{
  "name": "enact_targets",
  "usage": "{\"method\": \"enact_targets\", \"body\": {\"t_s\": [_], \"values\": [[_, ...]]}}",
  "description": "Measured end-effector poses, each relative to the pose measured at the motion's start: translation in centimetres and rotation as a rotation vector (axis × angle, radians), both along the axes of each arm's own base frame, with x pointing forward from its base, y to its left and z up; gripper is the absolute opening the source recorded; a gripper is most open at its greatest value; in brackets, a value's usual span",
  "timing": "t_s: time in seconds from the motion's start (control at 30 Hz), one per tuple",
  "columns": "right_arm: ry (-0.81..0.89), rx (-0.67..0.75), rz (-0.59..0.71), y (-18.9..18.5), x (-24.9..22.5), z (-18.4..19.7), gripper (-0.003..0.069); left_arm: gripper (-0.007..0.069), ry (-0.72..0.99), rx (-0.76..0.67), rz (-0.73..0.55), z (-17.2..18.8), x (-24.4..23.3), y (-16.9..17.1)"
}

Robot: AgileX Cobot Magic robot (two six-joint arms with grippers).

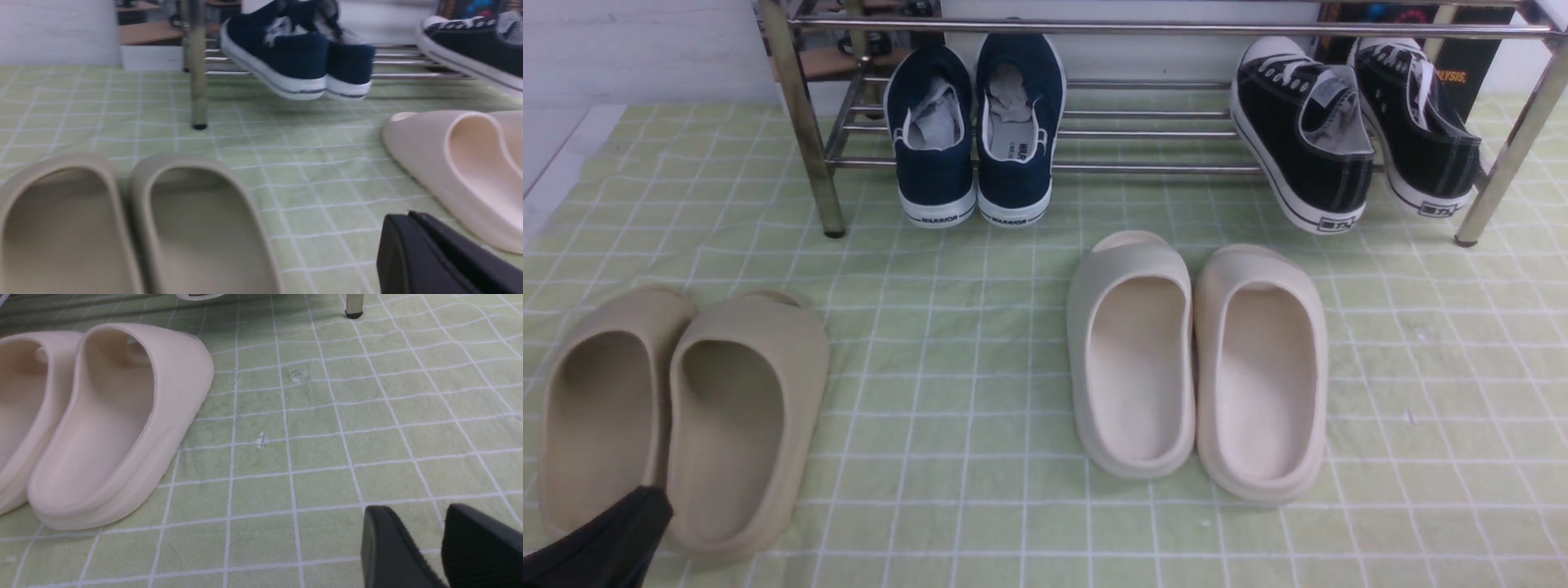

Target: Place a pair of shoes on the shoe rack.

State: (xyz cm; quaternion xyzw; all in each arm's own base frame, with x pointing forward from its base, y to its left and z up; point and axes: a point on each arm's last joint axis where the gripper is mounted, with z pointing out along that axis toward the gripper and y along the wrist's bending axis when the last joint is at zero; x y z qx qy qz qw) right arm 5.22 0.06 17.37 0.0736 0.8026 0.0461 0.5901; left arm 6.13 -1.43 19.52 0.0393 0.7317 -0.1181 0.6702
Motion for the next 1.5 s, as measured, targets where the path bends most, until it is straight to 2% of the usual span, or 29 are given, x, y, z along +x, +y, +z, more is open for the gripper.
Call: {"method": "enact_targets", "body": {"t_s": [0.13, 0.27, 0.6, 1.5], "values": [[0.0, 0.0, 0.0, 0.0, 0.0, 0.0, 0.0239, -0.0013, 0.068, 0.012, 0.077, -1.0, -0.6, 0.6], [0.0, 0.0, 0.0, 0.0, 0.0, 0.0, 0.0239, -0.0013, 0.24, 0.039, 0.1, -2.6, -0.9, 0.7], [0.0, 0.0, 0.0, 0.0, 0.0, 0.0, 0.0239, -0.0013, 0.245, 0.081, 0.092, -2.7, -1.0, 0.7], [0.0, 0.0, 0.0, 0.0, 0.0, 0.0, 0.0239, 0.0, 0.239, 0.08, 0.095, -2.7, -1.0, 0.7]]}}
